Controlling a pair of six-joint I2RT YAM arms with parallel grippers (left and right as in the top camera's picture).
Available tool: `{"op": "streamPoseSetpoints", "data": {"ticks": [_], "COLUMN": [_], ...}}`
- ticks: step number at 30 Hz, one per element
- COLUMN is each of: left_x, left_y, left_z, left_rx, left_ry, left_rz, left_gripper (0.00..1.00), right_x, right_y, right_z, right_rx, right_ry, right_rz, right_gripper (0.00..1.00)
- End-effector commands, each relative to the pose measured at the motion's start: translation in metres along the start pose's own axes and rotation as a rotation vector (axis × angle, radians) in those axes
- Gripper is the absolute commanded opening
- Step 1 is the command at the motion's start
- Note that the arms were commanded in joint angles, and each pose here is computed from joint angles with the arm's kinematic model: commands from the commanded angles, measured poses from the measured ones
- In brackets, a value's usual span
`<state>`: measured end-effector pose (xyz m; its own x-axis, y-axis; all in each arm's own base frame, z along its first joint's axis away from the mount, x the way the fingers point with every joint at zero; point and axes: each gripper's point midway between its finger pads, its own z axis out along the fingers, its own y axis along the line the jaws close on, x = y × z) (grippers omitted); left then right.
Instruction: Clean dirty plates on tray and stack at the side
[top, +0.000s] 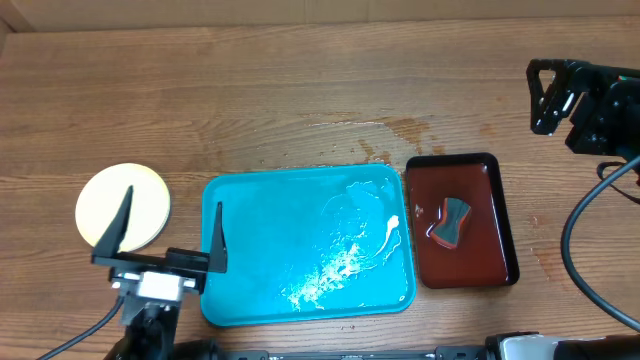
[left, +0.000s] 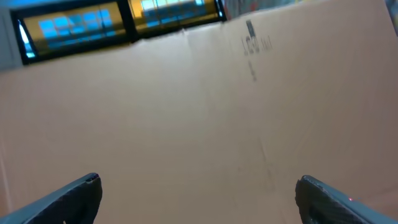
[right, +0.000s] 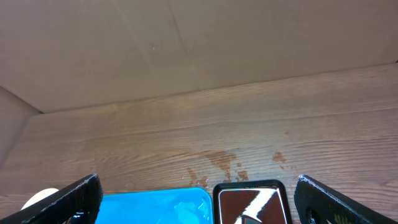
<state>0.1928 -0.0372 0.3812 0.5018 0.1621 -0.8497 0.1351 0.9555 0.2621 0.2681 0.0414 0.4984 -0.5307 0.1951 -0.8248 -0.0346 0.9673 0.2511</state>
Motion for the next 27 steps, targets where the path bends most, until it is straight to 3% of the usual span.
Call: {"op": "streamPoseSetpoints", "data": {"ticks": [1,19,27], "left_x": [0.021,0.120,0.136], "left_y": [-0.007,-0.029,-0.029], "left_z": [-0.007,-0.027,-0.030], "left_rx": [0.005,0.039,0.031], "left_ry": [0.015,0.150,0.192], "left_rz": [0.008,-0.042,-0.069], "left_gripper": [0.99,1.00,1.00], "right_x": [-0.001,-0.001,-0.001], "right_y": [0.000,0.000,0.000], "right_z": [-0.002,-0.002,-0.002], "right_rx": [0.001,0.001,0.001], "right_ry": [-0.008,-0.008,-0.008], "right_rz": [-0.003,-0.004,-0.003], "right_gripper": [1.00,1.00,1.00]}}
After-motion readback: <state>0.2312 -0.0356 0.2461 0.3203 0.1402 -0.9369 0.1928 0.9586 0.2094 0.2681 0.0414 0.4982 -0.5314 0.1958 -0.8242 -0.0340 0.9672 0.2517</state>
